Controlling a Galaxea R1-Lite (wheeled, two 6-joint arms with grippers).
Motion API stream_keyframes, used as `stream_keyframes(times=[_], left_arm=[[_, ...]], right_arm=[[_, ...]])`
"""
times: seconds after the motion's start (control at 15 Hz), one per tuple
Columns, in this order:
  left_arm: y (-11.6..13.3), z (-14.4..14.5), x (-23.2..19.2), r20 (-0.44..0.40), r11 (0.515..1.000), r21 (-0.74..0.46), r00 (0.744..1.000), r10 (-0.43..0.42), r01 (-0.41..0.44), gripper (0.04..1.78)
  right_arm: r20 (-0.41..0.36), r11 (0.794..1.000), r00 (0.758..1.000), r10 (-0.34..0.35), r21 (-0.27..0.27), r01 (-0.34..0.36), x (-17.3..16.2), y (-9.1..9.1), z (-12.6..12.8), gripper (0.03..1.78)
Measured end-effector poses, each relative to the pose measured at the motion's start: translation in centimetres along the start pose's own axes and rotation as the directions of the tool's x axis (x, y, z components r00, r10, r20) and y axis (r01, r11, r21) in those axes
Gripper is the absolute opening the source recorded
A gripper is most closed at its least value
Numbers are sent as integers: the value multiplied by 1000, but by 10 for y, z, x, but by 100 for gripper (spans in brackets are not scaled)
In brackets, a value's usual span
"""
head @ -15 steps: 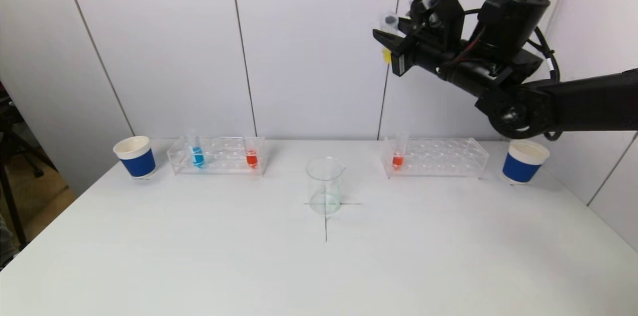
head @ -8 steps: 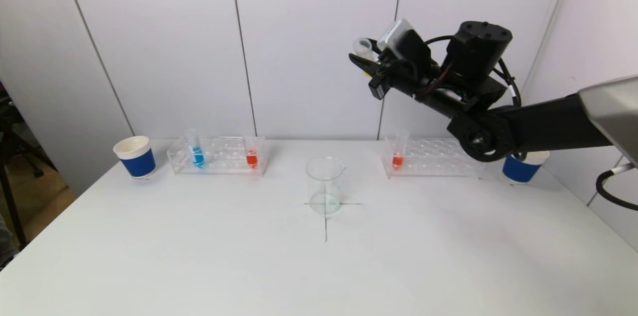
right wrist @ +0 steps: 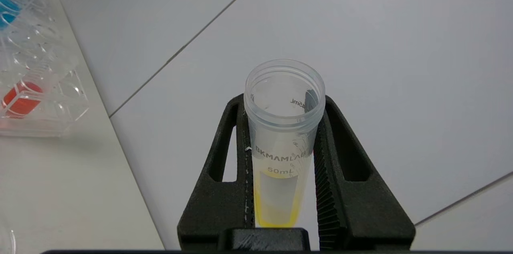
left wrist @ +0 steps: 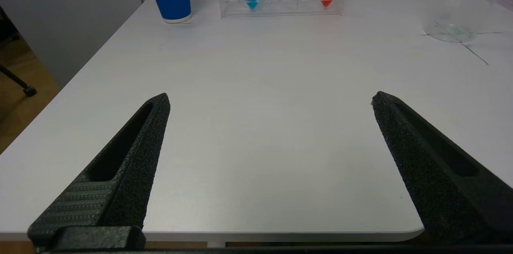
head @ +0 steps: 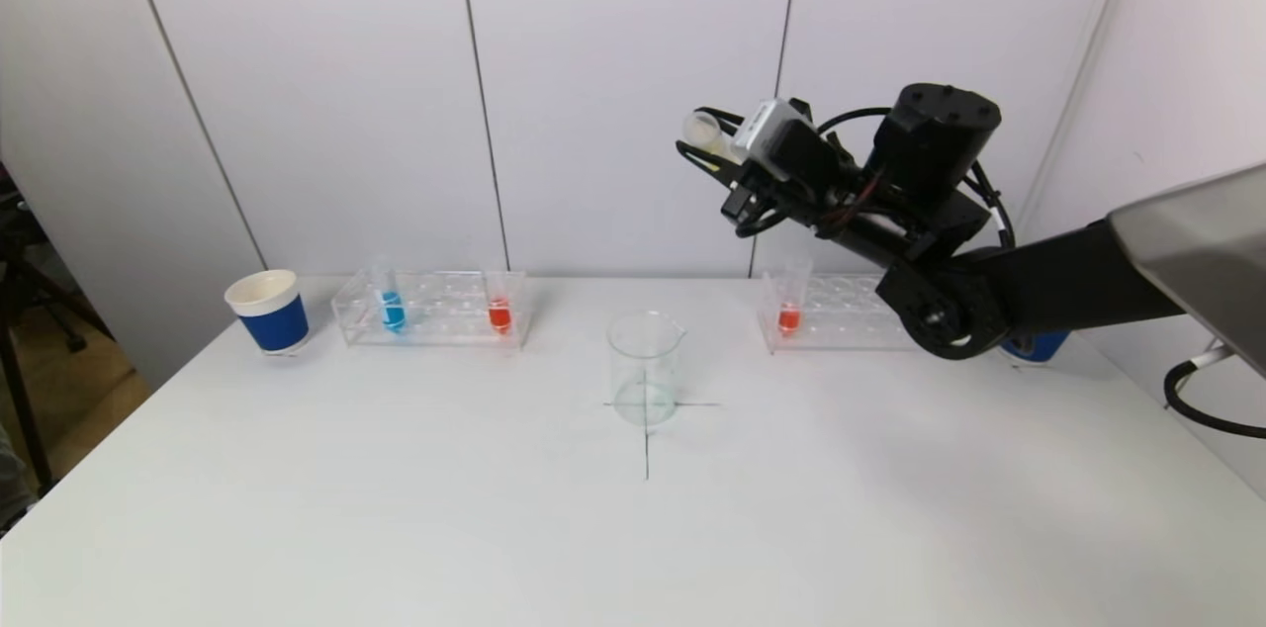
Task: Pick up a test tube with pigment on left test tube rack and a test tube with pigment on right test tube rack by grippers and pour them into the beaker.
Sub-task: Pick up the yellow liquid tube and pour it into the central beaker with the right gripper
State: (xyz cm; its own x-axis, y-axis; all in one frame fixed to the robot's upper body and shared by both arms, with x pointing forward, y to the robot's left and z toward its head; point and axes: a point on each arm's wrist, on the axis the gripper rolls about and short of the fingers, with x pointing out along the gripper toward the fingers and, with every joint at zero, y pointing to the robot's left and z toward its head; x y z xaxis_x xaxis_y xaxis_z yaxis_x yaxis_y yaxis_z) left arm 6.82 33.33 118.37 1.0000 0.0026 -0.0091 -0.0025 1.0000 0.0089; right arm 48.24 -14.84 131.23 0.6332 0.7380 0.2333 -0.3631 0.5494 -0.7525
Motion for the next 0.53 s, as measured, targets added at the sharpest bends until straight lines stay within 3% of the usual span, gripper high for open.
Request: stream_keyframes(times=[0.53], left_arm=[[0, 0, 0, 0, 1000, 0, 1000, 0, 0, 176]], right_arm=[[21, 991, 993, 117, -70, -115, -11, 27, -9, 48]])
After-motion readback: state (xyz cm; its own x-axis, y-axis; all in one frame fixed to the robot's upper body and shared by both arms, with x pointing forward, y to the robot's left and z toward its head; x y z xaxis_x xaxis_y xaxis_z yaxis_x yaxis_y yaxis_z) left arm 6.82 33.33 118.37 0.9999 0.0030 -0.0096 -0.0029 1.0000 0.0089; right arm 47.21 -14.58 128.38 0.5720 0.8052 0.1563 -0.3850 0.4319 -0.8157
